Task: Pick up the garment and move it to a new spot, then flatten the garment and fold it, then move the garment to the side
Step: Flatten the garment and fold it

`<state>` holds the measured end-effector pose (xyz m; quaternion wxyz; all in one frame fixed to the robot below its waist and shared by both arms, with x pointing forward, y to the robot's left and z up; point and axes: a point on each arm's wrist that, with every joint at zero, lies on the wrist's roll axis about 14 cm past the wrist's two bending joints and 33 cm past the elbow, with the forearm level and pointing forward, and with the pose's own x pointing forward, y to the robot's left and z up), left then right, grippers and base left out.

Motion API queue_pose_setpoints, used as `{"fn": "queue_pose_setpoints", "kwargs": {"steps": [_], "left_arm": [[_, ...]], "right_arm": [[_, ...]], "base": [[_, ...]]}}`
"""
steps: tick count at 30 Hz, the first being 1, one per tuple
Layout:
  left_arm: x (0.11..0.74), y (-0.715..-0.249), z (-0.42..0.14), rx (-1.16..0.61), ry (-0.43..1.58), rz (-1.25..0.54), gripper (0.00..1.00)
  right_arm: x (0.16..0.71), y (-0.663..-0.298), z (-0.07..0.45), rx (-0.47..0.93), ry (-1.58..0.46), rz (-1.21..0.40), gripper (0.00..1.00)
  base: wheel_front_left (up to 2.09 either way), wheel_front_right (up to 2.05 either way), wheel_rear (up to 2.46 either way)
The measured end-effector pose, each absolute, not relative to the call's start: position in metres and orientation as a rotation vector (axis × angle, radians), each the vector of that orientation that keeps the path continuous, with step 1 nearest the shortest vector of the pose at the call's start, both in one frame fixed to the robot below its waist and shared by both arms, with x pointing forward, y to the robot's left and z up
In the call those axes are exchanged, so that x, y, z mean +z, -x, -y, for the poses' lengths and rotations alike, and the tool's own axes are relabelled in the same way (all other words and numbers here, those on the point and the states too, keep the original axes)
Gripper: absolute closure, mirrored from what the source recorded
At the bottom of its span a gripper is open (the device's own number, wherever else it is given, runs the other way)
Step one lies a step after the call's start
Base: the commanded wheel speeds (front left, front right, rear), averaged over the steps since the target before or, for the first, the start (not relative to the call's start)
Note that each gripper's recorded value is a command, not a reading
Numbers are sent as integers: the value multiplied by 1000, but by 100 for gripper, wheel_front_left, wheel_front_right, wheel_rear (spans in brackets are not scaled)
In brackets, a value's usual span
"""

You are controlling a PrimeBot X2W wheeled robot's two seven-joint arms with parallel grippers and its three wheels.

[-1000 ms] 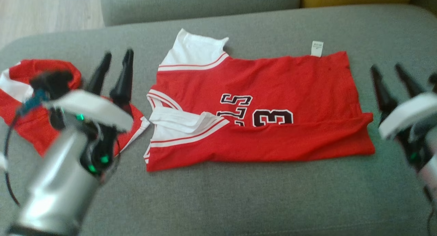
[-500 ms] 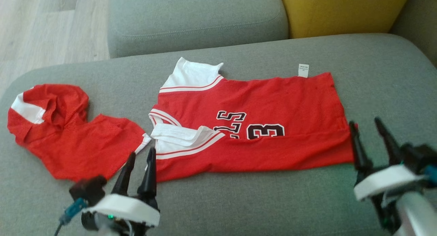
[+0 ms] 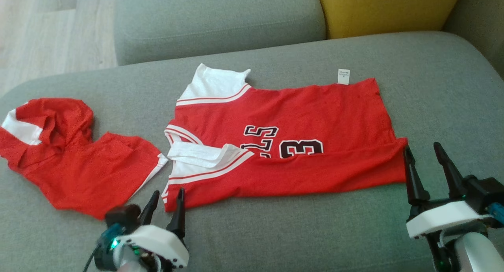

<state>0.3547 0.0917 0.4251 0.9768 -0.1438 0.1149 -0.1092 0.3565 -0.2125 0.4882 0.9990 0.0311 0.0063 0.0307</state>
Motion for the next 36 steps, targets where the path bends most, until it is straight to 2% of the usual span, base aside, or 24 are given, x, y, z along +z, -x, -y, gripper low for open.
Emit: {"fn": "queue_pose_setpoints", "kwargs": {"steps": [11, 17, 18, 19, 20, 25, 32, 36], "left_arm": [[374, -370, -93, -190, 109, -432, 0], [367, -380, -90, -209, 77, -475, 0], [367, -380, -89, -219, 78, -479, 40], [366, -380, -88, -229, 78, -482, 91], [366, -380, -87, -237, 80, -482, 100], [376, -382, -79, -276, 99, -432, 100], [433, -403, -67, -314, 166, -228, 100], [443, -402, -64, -329, 177, -186, 100]], "right_arm": [[483, -357, 220, 36, -55, -41, 0], [479, -357, 224, 28, -29, -56, 0], [479, -357, 224, 27, -26, -56, 0], [479, -357, 226, 21, -24, -57, 0], [478, -357, 229, 13, -22, -62, 0], [458, -357, 238, -38, -54, -158, 0], [421, -360, 240, -111, -169, -331, 0], [402, -365, 239, -133, -218, -418, 0]], "base": [[0, 0, 0], [0, 0, 0], [0, 0, 0], [0, 0, 0], [0, 0, 0], [0, 0, 0], [0, 0, 0], [0, 0, 0]]}}
